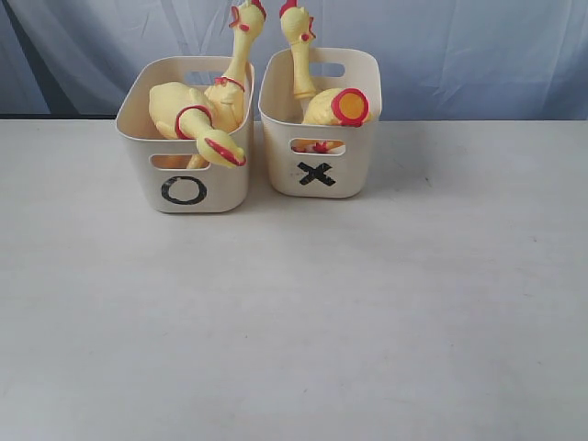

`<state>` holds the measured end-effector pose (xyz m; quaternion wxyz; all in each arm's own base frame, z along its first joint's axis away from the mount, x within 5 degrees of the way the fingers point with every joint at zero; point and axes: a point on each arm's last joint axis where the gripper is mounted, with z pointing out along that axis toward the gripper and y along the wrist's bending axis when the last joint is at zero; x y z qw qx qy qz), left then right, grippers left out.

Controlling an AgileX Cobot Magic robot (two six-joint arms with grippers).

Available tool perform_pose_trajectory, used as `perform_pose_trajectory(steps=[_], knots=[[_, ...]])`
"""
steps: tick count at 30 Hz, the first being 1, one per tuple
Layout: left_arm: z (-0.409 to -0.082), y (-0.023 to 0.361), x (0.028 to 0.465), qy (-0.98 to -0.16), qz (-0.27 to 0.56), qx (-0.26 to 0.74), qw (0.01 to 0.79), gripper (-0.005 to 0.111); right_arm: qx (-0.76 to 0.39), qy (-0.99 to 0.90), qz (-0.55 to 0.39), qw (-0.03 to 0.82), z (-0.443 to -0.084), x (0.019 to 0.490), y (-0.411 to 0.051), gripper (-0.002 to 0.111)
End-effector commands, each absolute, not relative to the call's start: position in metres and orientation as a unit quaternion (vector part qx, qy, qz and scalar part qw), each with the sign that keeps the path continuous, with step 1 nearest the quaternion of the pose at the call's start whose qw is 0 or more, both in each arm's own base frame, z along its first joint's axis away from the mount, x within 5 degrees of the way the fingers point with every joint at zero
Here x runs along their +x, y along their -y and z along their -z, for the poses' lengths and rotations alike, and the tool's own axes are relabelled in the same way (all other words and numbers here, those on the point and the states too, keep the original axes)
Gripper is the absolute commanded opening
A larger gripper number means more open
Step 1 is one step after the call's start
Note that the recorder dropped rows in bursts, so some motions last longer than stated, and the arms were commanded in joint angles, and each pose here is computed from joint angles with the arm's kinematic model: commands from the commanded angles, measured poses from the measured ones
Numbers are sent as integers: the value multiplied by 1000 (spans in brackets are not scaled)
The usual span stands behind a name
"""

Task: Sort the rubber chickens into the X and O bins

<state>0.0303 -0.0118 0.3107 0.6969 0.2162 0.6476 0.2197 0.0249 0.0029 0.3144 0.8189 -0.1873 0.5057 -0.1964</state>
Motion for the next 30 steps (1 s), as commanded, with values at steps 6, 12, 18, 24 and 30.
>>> perform_pose_trajectory(steps=[6, 12, 18, 24, 30], knots=[[-300, 5, 31, -646, -287, 210, 675, 0, -195, -532, 195, 801, -292, 34, -4, -1], [-275, 3, 39, -671, -277, 216, 653, 0, -197, -537, 193, 797, -288, 36, -4, -1], [-246, 1, 44, -693, -283, 232, 622, 0, -197, -537, 193, 797, -288, 36, -4, -1], [-239, -2, 45, -696, -306, 249, 600, 0, -197, -537, 193, 797, -288, 36, -4, -1], [-239, -15, 42, -659, -460, 338, 490, 0, -197, -537, 193, 797, -288, 36, -4, -1]])
